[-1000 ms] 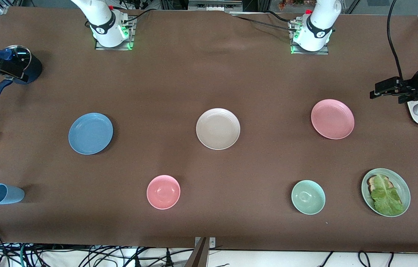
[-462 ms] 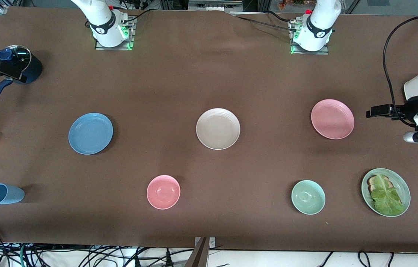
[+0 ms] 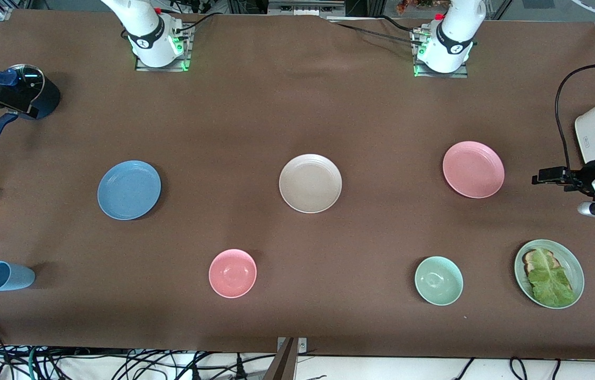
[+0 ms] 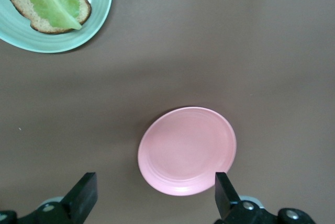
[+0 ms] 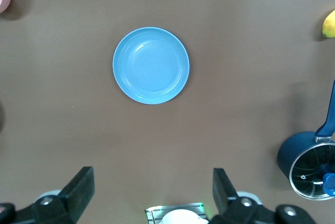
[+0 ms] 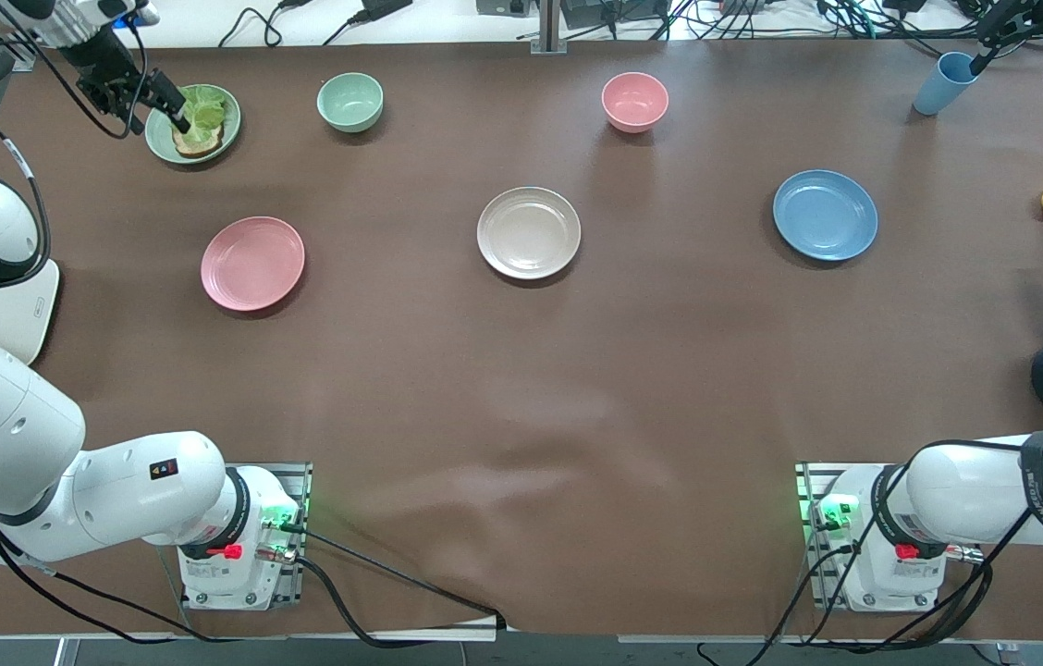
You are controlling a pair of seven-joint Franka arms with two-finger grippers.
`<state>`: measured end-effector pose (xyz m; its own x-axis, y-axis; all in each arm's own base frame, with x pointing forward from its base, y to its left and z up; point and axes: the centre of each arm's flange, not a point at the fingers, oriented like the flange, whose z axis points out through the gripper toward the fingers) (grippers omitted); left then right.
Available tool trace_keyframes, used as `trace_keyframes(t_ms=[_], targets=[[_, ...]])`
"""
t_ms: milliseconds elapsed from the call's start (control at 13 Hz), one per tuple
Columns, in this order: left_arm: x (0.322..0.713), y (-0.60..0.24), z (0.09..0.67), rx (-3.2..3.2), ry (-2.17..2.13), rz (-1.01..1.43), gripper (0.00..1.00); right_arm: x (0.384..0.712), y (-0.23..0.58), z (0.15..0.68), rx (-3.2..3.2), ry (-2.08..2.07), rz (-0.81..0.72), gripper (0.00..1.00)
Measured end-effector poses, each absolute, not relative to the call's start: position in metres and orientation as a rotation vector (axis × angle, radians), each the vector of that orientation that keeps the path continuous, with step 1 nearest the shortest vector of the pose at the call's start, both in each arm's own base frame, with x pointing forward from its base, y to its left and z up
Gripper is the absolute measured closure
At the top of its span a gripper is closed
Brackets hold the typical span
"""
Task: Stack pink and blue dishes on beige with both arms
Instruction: 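Move the left gripper toward the rim of the pink plate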
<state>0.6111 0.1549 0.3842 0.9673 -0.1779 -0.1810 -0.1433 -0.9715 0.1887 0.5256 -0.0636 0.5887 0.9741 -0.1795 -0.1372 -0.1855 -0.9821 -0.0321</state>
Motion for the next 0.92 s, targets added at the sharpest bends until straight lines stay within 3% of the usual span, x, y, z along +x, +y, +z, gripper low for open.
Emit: trace_keyframes(t_ms=[615,923], targets=[[0.573,0.177,0.302,2.922,-0.318,-0.176,0.02,0.526,-0.064,0.588,-3.077,0.284,0.208,0.00],[0.525,0.185,0.258,2.889,-0.352,-0.008,0.01,0.526,-0.064,0.588,-3.077,0.284,0.211,0.00]])
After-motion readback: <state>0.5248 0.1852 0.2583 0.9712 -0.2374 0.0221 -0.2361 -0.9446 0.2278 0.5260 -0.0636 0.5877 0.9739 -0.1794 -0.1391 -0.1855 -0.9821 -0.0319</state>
